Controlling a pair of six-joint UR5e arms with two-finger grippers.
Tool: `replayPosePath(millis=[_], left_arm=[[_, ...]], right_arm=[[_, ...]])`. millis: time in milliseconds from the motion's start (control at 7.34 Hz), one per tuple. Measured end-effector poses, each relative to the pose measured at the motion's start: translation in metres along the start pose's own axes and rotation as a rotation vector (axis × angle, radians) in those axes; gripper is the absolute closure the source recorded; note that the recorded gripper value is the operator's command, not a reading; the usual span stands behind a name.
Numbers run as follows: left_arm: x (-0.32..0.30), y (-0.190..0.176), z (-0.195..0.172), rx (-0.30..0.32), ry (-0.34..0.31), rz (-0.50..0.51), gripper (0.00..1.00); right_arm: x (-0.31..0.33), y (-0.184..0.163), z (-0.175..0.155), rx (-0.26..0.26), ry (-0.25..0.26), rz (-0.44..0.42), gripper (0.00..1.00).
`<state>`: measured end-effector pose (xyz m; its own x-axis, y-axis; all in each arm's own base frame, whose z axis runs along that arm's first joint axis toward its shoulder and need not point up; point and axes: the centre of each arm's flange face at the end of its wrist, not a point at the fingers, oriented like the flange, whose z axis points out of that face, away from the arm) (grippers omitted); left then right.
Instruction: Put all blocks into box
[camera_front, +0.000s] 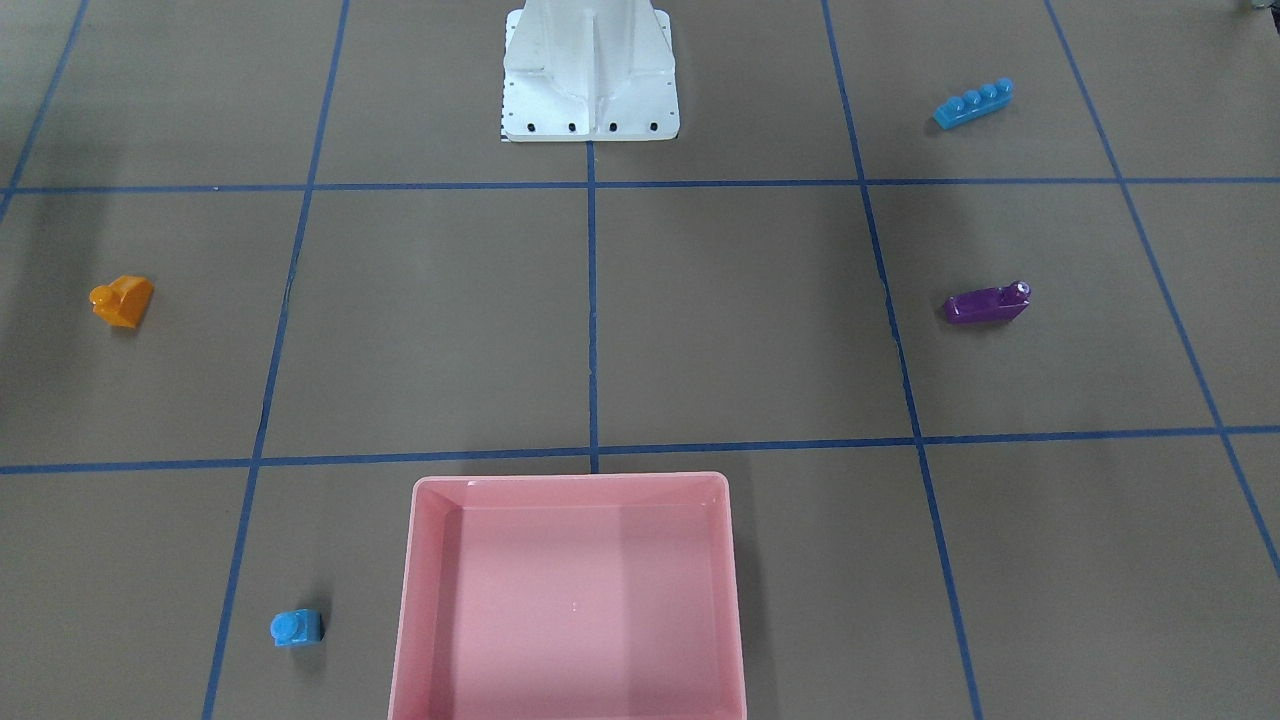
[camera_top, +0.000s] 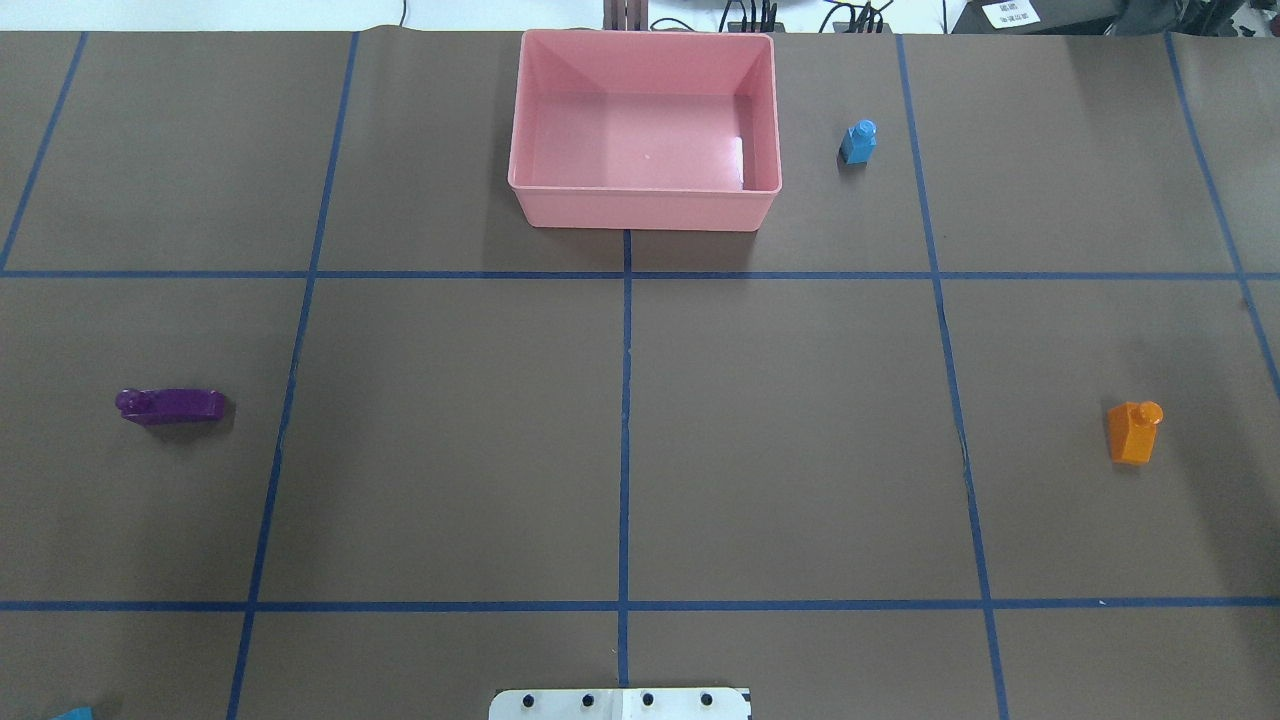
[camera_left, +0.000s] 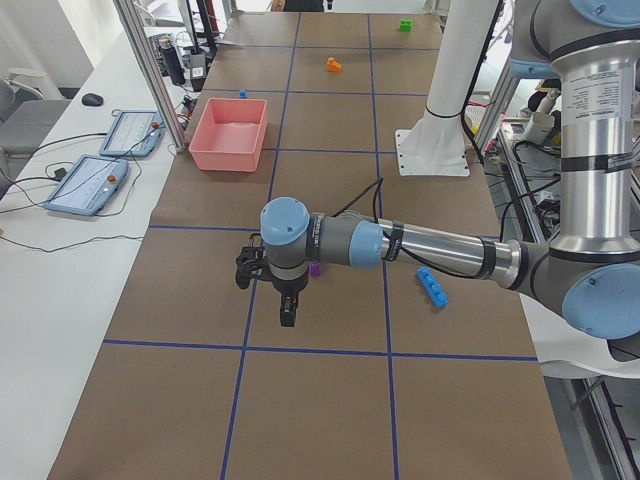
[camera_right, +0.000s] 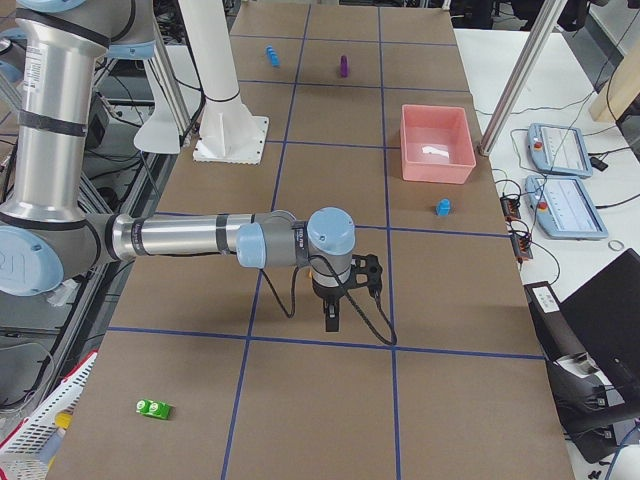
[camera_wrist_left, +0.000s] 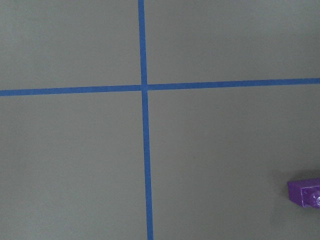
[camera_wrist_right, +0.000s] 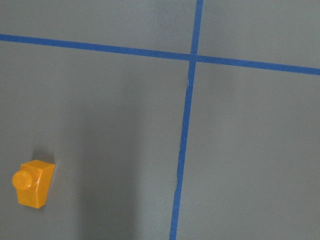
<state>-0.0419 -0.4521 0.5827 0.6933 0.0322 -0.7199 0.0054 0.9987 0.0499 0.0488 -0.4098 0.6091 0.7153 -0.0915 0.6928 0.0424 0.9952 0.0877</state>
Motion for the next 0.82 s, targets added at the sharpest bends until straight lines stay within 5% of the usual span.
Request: replayPosePath(millis=[817], left_arm=[[-0.009,0.018,0.008,0.0,0.004,-0.001,0.0]], right_arm=[[0.007,-0.001,0.009,-0.016,-0.002,0.012,0.0]])
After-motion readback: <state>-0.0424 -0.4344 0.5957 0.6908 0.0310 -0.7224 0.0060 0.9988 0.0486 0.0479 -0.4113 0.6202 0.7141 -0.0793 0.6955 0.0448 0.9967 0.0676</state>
